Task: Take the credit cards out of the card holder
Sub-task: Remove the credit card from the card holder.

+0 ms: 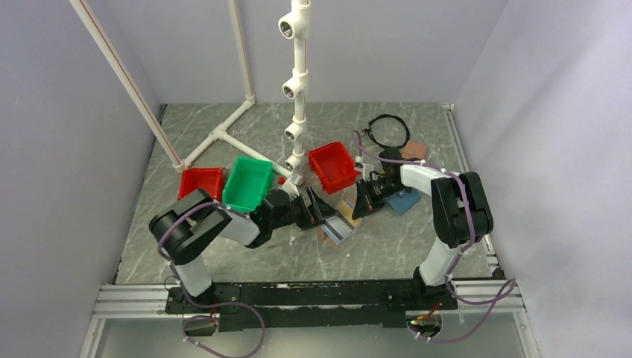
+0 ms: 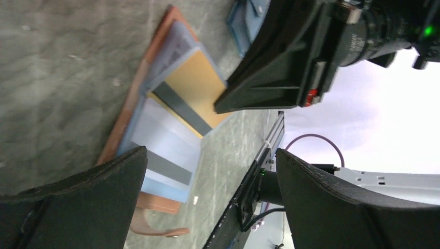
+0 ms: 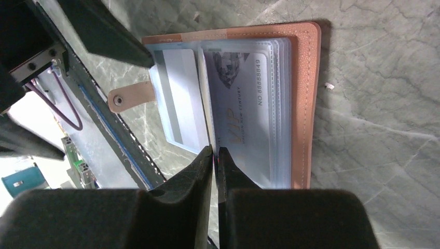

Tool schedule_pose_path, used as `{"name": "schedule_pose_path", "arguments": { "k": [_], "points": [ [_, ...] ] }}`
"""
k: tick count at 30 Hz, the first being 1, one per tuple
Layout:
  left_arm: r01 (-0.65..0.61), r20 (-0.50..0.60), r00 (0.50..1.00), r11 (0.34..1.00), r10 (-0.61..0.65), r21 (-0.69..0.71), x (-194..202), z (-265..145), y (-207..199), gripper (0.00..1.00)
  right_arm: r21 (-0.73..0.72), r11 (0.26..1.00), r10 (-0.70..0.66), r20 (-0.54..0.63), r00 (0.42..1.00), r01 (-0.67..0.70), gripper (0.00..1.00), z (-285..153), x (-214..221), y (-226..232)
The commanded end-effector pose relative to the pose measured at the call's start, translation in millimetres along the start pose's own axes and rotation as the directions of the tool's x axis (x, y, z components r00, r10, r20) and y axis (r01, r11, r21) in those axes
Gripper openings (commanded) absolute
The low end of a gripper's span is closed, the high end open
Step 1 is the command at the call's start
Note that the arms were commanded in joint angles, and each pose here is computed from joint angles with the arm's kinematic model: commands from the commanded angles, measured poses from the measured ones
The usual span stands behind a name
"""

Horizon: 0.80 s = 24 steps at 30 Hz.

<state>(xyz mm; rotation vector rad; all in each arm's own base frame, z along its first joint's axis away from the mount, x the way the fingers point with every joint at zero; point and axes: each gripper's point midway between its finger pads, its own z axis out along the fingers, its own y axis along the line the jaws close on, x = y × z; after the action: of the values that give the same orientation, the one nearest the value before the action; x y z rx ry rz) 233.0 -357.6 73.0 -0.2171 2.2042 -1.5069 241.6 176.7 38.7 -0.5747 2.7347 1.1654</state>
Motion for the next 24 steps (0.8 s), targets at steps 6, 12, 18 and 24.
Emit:
{"name": "schedule_pose_path", "arguments": {
  "k": [6,12,18,24],
  "points": [
    [-0.156,0.172,0.972,0.987,0.161,-0.043,-32,-29,-44,0.99,-0.016,0.996,-0.082,0.063,0.995,0.083,0.09,-10,-17,12],
    [-0.097,0.159,0.984,0.993,0.086,0.068,-26,-31,-54,0.96,-0.114,0.993,-0.026,0.103,0.994,0.038,0.02,-9,-16,31],
    [-0.054,0.079,0.996,0.997,0.05,0.047,-13,-10,-50,0.79,-0.126,0.991,0.063,0.135,0.989,-0.046,0.0,-3,-16,29],
    [0.002,0.068,0.998,0.992,0.007,-0.127,-4,-3,-14,0.78,0.005,0.998,0.068,0.164,0.984,-0.07,0.0,-2,-19,6]
  ]
}}
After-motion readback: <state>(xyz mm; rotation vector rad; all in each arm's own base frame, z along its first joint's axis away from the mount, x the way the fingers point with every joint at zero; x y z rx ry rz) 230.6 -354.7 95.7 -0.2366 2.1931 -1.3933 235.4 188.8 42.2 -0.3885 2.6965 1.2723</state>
